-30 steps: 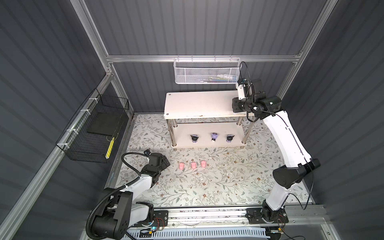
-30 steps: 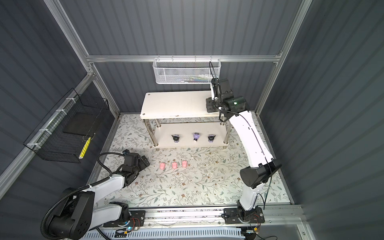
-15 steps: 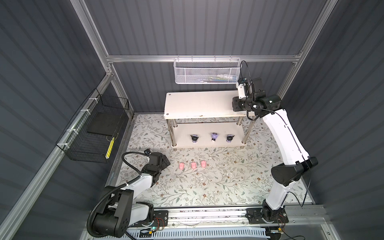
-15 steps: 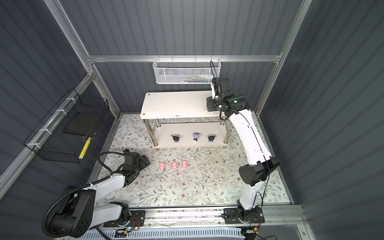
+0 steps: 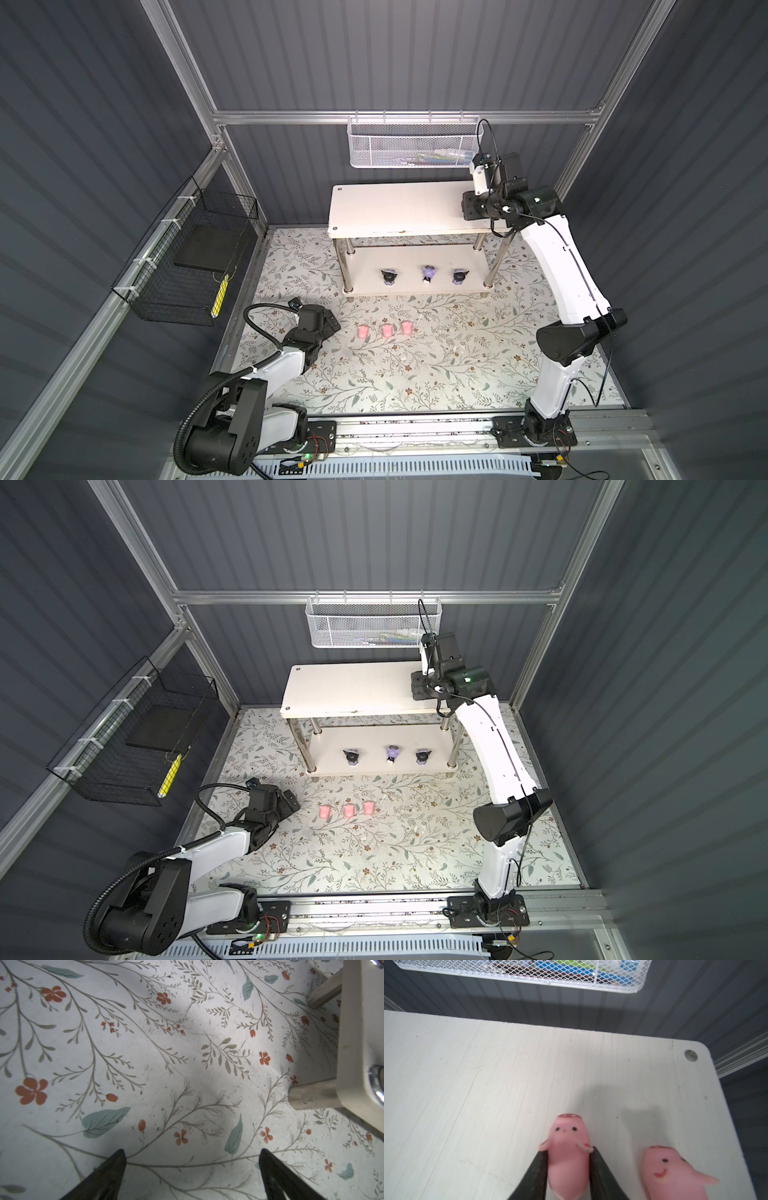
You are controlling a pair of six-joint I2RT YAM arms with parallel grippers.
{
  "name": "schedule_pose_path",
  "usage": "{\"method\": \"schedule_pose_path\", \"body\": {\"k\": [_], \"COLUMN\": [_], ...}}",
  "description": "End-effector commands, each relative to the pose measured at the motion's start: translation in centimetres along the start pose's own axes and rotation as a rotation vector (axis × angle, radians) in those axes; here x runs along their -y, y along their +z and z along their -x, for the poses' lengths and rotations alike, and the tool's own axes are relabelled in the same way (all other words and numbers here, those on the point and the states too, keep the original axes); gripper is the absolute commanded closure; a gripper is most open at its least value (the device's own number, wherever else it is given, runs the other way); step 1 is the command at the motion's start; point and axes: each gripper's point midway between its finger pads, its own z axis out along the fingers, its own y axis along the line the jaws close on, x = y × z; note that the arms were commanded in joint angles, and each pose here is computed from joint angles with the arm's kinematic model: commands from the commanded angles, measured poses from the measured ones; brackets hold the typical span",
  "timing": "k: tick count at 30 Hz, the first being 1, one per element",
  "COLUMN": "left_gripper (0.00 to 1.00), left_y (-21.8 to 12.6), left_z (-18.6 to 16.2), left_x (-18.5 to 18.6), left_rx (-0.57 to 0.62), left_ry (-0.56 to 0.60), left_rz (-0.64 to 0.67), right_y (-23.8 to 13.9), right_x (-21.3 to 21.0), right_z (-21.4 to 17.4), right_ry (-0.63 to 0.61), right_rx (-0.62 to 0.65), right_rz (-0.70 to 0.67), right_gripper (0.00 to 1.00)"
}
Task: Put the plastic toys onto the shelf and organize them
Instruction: 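Lower the pink pig beside the other pig and open the right gripper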
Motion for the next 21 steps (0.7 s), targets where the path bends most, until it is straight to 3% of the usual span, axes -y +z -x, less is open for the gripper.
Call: {"method": "schedule_pose_path", "body": {"k": [1, 15, 21], "left_gripper": [0.00, 0.00, 0.00], "left_y": [0.2, 0.1, 0.1], "left_z": [-0.6, -0.4, -0.3], "left_x": [-0.4, -0.3, -0.2], "left_rx": [-0.028, -0.026, -0.025], "left_ry": [0.013, 0.014, 0.014], "left_rz": [0.025, 0.024, 0.023], "right_y": [-0.1, -1.0, -3.4], "right_x": [0.3, 0.3, -0.1], "right_z": [-0.3, 0.7, 2.0], "right_ry": [0.003, 0.008, 0.015], "right_rx": [-0.019, 0.017, 0.079], "right_rz": [-0.005, 0.000, 0.038], "right_gripper": [0.64, 0.58, 0.55]}}
